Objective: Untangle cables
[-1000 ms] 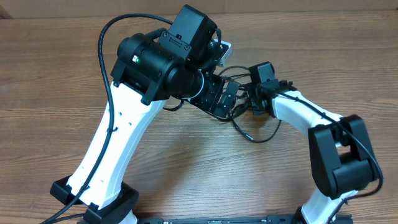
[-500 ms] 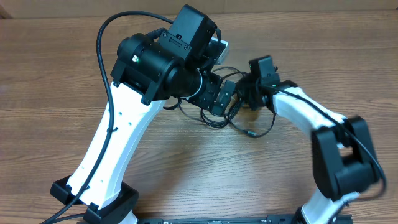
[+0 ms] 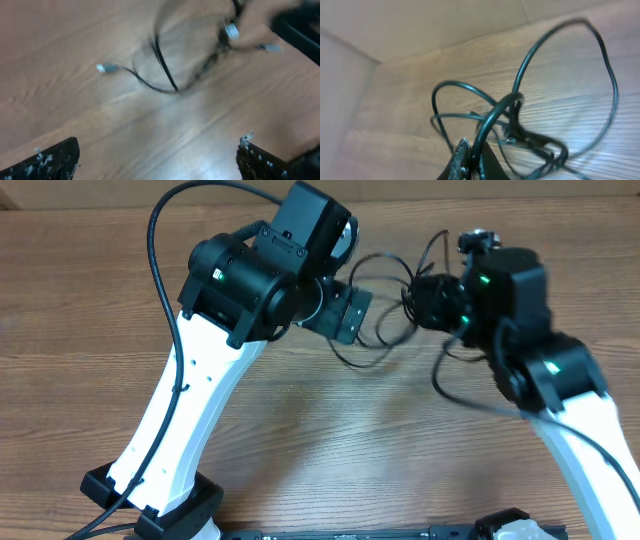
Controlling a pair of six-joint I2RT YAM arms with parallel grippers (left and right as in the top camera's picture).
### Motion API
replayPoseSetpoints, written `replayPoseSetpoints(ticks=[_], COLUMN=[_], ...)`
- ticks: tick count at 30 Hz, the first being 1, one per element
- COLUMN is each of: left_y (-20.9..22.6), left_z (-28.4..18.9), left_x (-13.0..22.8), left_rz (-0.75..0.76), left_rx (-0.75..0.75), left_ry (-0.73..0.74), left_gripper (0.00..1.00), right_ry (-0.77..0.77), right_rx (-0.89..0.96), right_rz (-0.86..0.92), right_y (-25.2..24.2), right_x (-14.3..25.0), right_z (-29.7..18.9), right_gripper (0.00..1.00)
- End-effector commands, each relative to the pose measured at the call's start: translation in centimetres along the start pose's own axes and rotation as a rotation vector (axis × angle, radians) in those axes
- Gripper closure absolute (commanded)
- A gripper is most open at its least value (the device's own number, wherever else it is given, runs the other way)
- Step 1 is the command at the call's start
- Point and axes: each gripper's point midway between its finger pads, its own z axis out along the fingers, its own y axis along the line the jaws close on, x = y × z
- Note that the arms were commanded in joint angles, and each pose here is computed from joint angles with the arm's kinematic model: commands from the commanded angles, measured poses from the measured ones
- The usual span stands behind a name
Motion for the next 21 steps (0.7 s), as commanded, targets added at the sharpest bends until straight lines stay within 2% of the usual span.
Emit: replayPoseSetpoints(ticks=[1, 5, 7, 9, 11, 21], left_y=[-0.4, -5.8, -8.5, -9.9, -10.3, -9.5], left_z=[0.7, 1.3, 1.5, 1.9, 3.2, 12.0], left_x=[-1.3, -2.2, -1.6, -0.8, -0.4, 3.5], left_rz=[0.047, 0.267, 0.426, 0.547, 0.591, 0.531], left_rx=[0.015, 0.317, 0.488, 0.596, 0.633, 0.652], left_ry=[-0.039, -0.07, -0.076, -0.075, -0.05, 0.244], left_gripper=[0.0, 0.0, 0.0, 0.0, 0.0, 0.0], right_ry=[-0.101, -0.154, -0.178, -0.194, -0.204, -0.22], right_rx=[-0.046, -0.053, -0.051, -0.05, -0.053, -0.048], right_rz=[-0.293, -0.367, -0.372, -0.373, -0.375, -0.345], right_y=[2.2, 2.7, 2.8, 2.8, 2.9, 2.9], right_x=[-1.8, -1.6, -1.5, -1.5, -1.4, -1.7], right_z=[-5.1, -8.9, -10.3, -11.1, -11.8, -12.5], right_gripper=[0.96, 0.96, 0.96, 0.96, 0.96, 0.96])
